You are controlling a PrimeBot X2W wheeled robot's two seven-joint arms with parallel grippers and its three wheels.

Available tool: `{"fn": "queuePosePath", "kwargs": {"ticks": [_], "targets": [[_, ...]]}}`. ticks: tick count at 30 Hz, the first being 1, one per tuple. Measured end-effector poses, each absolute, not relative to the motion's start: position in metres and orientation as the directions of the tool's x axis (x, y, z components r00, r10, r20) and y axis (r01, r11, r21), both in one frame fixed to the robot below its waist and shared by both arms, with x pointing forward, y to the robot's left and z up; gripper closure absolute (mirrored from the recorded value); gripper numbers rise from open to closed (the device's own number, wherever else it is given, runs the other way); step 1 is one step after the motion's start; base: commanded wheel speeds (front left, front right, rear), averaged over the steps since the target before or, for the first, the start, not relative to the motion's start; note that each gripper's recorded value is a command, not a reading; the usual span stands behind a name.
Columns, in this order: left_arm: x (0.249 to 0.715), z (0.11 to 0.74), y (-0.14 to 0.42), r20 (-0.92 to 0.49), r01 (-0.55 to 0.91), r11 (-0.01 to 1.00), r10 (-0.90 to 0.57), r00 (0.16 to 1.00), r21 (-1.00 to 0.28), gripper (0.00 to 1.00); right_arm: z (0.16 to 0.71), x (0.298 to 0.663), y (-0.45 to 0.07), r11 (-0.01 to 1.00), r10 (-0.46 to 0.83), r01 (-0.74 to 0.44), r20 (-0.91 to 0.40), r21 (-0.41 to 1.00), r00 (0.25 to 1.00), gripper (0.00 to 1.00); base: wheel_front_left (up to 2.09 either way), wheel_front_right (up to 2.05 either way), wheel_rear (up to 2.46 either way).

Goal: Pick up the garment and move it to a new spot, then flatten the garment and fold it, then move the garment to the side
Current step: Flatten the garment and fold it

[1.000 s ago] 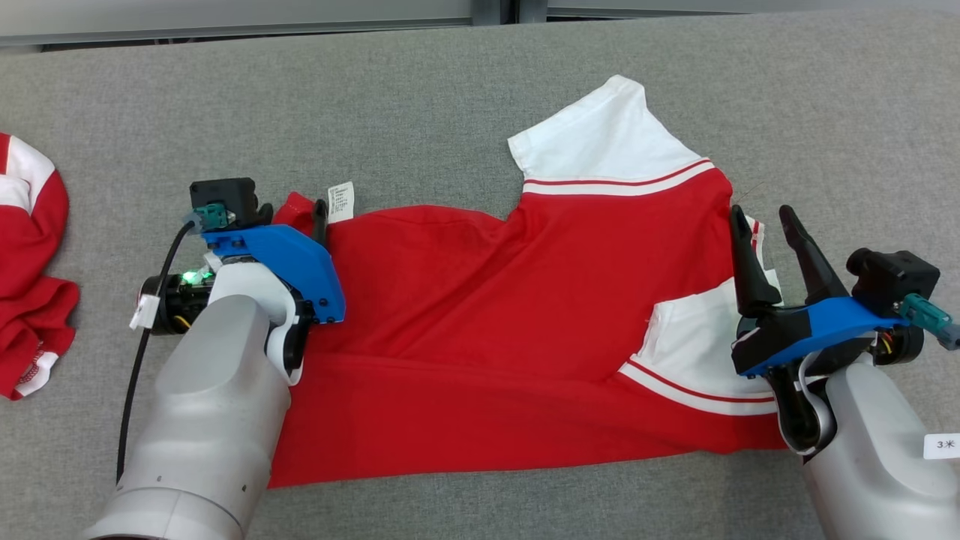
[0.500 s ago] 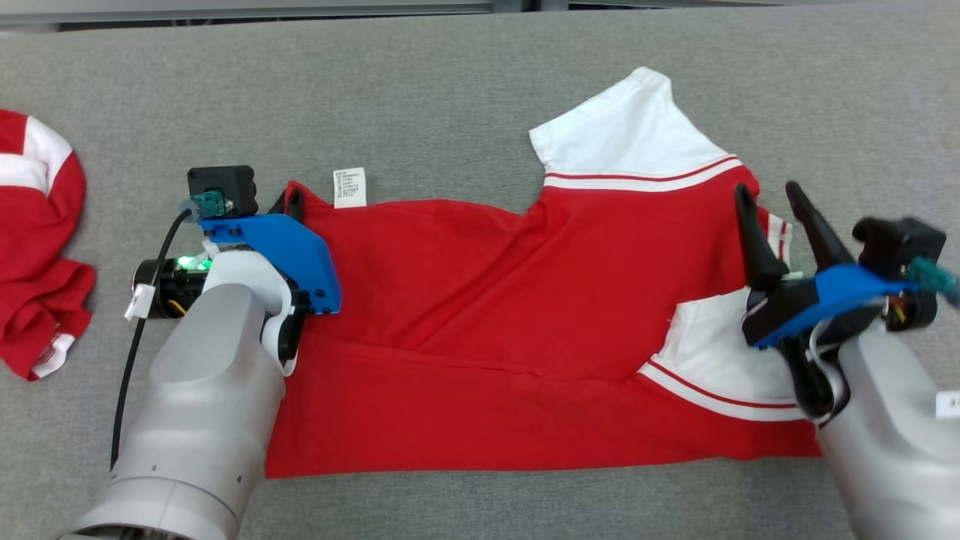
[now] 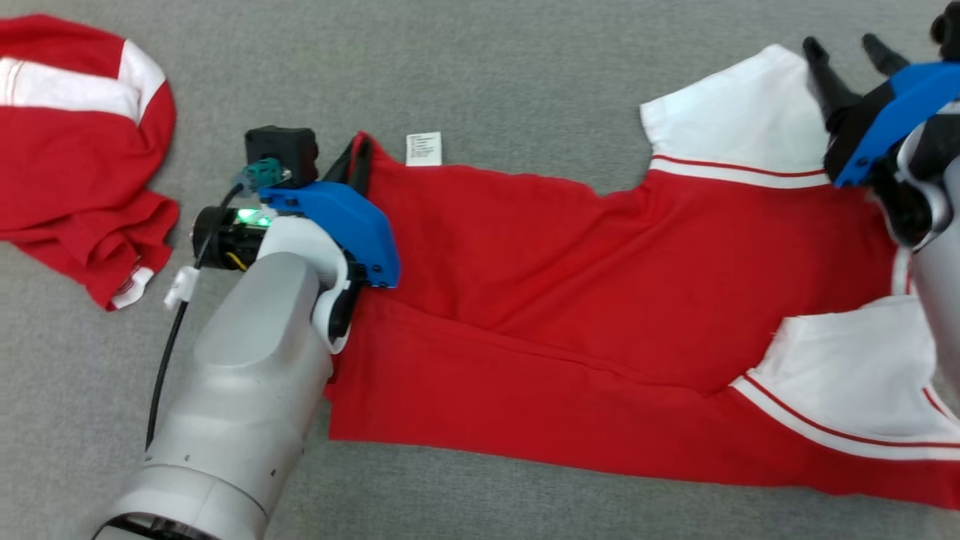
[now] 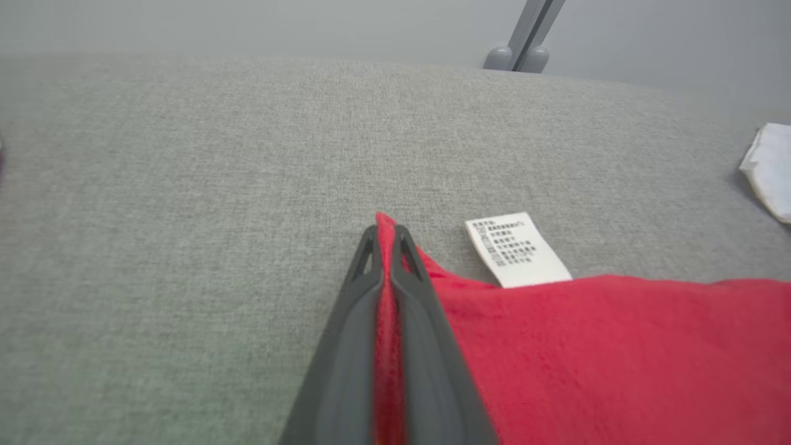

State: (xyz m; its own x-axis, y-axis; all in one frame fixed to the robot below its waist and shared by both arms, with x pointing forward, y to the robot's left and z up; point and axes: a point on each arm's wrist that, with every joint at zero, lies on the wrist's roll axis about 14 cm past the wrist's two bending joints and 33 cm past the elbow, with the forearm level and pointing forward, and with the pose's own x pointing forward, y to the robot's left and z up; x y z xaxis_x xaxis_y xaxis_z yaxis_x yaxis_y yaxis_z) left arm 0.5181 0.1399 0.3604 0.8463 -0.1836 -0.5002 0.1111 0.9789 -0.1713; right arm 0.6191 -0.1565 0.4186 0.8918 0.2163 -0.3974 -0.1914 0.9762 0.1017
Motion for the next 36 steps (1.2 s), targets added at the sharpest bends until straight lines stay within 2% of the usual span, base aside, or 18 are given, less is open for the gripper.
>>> {"fn": "queuePosePath", "kwargs": {"ticks": [6,12,13,14,15,24,36], "targets": [[0.511,0.357,0.134,-0.501,0.112,0.976,-0.192,0.844,-0.186,1.0,0.388,0.636,-0.154,0.973,0.202,-0.228,-0.529,0.015,0.824,0.0,0.0,0.0,0.0],[0.507,0.352,0.13,-0.508,0.094,0.977,-0.182,0.842,-0.193,1.0,0.361,0.636,-0.141,0.961,0.206,-0.275,-0.624,-0.016,0.754,0.0,0.0,0.0,0.0],[0.508,0.352,0.13,-0.505,0.091,0.977,-0.179,0.844,-0.194,1.0,0.362,0.637,-0.14,0.96,0.206,-0.281,-0.628,-0.021,0.751,0.5,0.0,0.0,0.0],[0.508,0.352,0.129,-0.504,0.089,0.976,-0.178,0.845,-0.197,1.0,0.362,0.637,-0.141,0.958,0.206,-0.286,-0.626,-0.029,0.752,0.89,0.0,0.0,0.0],[0.509,0.354,0.129,-0.495,0.086,0.977,-0.175,0.851,-0.196,1.0,0.364,0.639,-0.141,0.955,0.207,-0.293,-0.613,-0.042,0.762,1.0,0.0,0.0,0.0],[0.538,0.381,0.143,-0.367,0.021,0.985,-0.083,0.927,-0.171,1.0,0.41,0.666,-0.158,0.973,0.195,-0.227,-0.375,-0.043,0.906,1.0,0.0,0.0,0.0],[0.537,0.39,0.15,-0.342,-0.005,0.985,-0.056,0.938,-0.174,1.0,0.428,0.659,-0.167,0.984,0.168,-0.179,-0.313,-0.007,0.935,1.0,0.0,0.0,0.0]]}}
